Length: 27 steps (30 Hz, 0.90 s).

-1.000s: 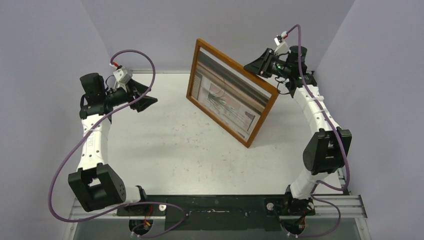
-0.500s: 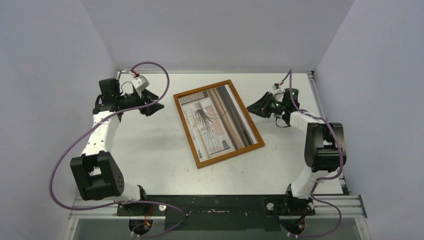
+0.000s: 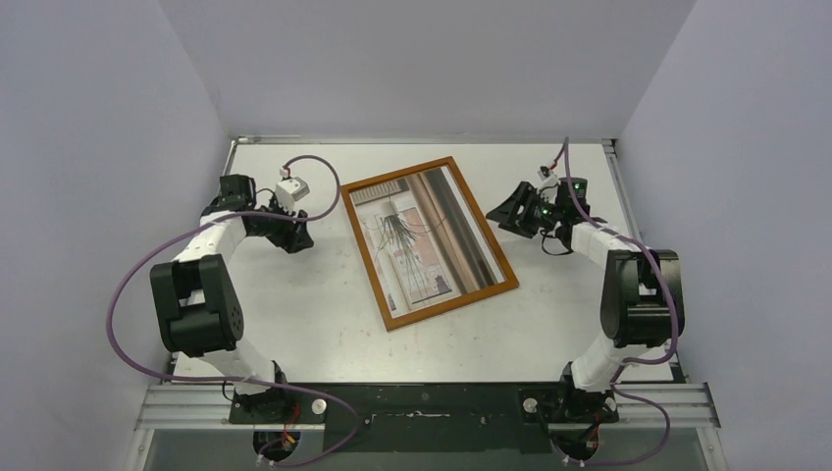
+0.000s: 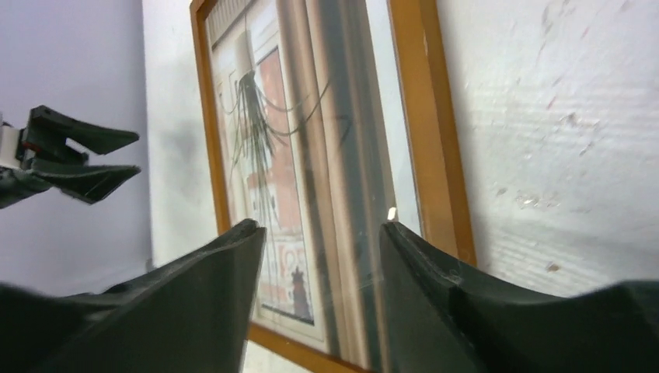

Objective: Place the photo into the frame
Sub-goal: Turn over the photo frame at the center of the board, then reset both arms

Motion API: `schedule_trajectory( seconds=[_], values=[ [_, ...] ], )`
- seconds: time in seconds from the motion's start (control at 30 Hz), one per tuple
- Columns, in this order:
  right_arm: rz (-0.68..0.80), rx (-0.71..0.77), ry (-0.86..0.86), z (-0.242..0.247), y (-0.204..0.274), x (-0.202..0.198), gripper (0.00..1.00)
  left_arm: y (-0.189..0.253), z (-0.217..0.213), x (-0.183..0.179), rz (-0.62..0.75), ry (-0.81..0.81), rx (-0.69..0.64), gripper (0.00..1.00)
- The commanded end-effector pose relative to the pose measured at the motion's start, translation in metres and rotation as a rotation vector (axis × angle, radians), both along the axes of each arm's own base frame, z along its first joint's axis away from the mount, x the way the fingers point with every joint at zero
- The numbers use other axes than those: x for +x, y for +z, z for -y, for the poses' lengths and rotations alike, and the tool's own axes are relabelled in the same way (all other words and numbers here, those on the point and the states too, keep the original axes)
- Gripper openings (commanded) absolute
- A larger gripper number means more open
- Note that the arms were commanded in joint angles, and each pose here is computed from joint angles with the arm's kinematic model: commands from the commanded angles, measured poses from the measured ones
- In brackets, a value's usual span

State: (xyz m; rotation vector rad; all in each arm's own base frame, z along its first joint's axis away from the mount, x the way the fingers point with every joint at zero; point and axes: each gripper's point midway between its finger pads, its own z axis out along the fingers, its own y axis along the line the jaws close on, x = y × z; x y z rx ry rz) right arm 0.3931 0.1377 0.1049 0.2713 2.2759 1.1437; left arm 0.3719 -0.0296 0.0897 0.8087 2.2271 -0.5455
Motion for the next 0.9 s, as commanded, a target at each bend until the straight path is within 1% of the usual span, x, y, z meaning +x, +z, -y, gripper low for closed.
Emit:
schedule_trajectory(
  seconds=[0.0,0.03,0.07,0.17,0.23,0.3,0.33,0.37,0.4,0.43,0.47,0.5,0.57,0.63,0.7,0.77,0.83,0.87],
  values=[
    [0.162,-0.203,0.009,0.018,0.028,0.015,0.69,0.012,0.001,0.009,-0.049,0.125,-0.032,0.66],
    [0.178,-0.241,-0.02,0.025,0.032,0.02,0.98,0.016,0.001,0.012,-0.05,0.166,-0.056,0.72],
    [0.213,-0.287,-0.048,0.031,0.039,0.022,0.91,0.022,0.001,0.016,-0.04,0.212,-0.087,0.77],
    [0.287,-0.426,-0.211,0.063,0.05,0.025,0.9,0.032,0.0,0.023,0.0,0.336,-0.163,0.88],
    [0.343,-0.516,-0.347,0.088,0.06,0.021,0.9,0.04,-0.002,0.029,0.062,0.418,-0.206,0.92],
    [0.473,-0.562,-0.458,0.106,0.074,0.01,0.9,0.037,-0.005,0.026,0.09,0.494,-0.235,0.98],
    [0.547,-0.582,-0.5,0.112,0.079,0.002,0.9,0.035,-0.006,0.025,0.11,0.539,-0.259,0.97],
    [0.59,-0.615,-0.562,0.123,0.082,-0.006,0.9,0.03,-0.007,0.021,0.127,0.566,-0.266,0.97],
    [0.597,-0.644,-0.625,0.136,0.078,-0.015,0.9,0.026,-0.007,0.016,0.139,0.576,-0.275,0.96],
    [0.605,-0.672,-0.654,0.143,0.073,-0.02,0.9,0.023,-0.005,0.012,0.151,0.577,-0.278,0.96],
    [0.594,-0.711,-0.67,0.15,0.066,-0.025,0.9,0.023,-0.005,0.01,0.169,0.589,-0.283,0.96],
    [0.576,-0.732,-0.686,0.155,0.059,-0.028,0.9,0.02,-0.008,0.009,0.183,0.633,-0.273,0.96],
    [0.568,-0.767,-0.714,0.163,0.049,-0.034,0.9,0.019,-0.012,0.008,0.224,0.666,-0.261,0.96],
    [0.573,-0.783,-0.737,0.169,0.037,-0.042,0.9,0.021,-0.018,0.009,0.285,0.709,-0.253,0.96],
    [0.568,-0.753,-0.802,0.177,0.033,-0.047,0.9,0.022,-0.022,0.008,0.346,0.715,-0.248,0.96],
    [0.588,-0.753,-0.814,0.178,0.03,-0.049,0.9,0.017,-0.024,0.0,0.41,0.724,-0.254,0.96],
    [0.595,-0.775,-0.8,0.179,0.023,-0.048,0.9,0.021,-0.027,-0.006,0.519,0.735,-0.281,0.96],
    [0.6,-0.796,-0.787,0.179,0.02,-0.048,0.9,0.032,-0.027,-0.006,0.588,0.726,-0.301,0.96]
  ],
)
